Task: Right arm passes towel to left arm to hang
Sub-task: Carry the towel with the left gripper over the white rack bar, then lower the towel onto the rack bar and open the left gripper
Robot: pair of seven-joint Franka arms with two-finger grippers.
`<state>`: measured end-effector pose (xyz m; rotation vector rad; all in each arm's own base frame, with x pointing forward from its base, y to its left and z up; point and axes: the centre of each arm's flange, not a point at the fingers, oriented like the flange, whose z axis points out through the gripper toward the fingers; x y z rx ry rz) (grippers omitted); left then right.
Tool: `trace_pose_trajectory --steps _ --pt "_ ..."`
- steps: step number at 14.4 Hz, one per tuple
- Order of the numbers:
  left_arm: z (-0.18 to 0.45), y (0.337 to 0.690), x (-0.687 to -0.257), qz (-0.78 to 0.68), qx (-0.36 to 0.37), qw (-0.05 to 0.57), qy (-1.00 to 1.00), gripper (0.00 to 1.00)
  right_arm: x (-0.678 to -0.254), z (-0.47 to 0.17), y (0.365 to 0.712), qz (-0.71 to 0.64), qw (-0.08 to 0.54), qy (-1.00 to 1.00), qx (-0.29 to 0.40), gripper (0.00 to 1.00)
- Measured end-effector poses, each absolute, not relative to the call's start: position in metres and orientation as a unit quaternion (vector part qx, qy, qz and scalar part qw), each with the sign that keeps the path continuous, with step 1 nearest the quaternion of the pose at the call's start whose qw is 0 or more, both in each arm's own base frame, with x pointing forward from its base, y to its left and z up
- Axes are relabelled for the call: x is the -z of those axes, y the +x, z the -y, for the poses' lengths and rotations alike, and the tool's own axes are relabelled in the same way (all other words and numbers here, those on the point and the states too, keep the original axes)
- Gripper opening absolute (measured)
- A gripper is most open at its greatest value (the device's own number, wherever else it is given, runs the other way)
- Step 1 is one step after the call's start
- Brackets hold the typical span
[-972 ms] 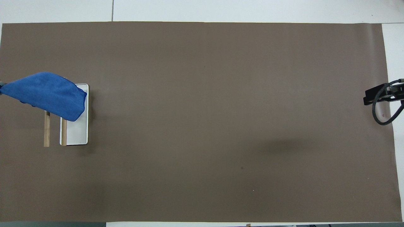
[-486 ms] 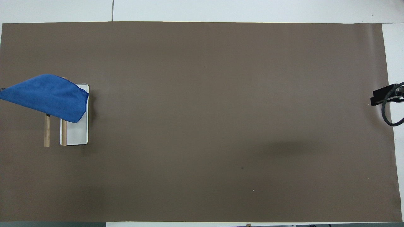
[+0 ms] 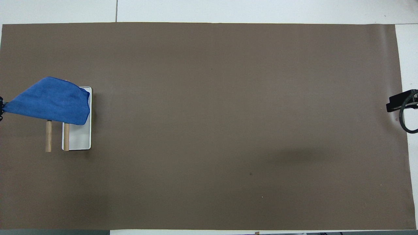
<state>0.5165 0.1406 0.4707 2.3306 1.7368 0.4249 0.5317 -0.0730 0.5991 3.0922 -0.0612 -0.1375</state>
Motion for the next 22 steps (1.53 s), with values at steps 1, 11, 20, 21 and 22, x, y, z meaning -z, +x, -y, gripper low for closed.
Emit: trace_pose_trajectory --steps 1,11,20,21,22 --pt "-0.141 0.515 -0.466 -0.589 -0.14 0.1 0.789 0.02 -0.602 0.073 0.53 0.02 0.023 0.999 0.042 1.0" --pt "-0.153 0.504 -0.439 -0.603 -0.131 0.093 0.782 0.32 -0.608 0.071 0.531 0.017 0.024 0.999 0.027 1.0" --pt "-0.118 0.53 -0.493 -0.478 -0.141 0.087 0.863 1.0 -0.608 0.069 0.531 0.016 0.024 0.999 0.027 1.0" --pt "-0.103 0.533 -0.494 -0.437 -0.141 0.084 0.885 1.0 -0.608 0.069 0.531 0.016 0.024 0.999 0.027 1.0" --pt "-0.087 0.536 -0.493 -0.392 -0.141 0.081 0.906 1.0 -0.608 0.069 0.531 0.016 0.024 0.999 0.027 1.0"
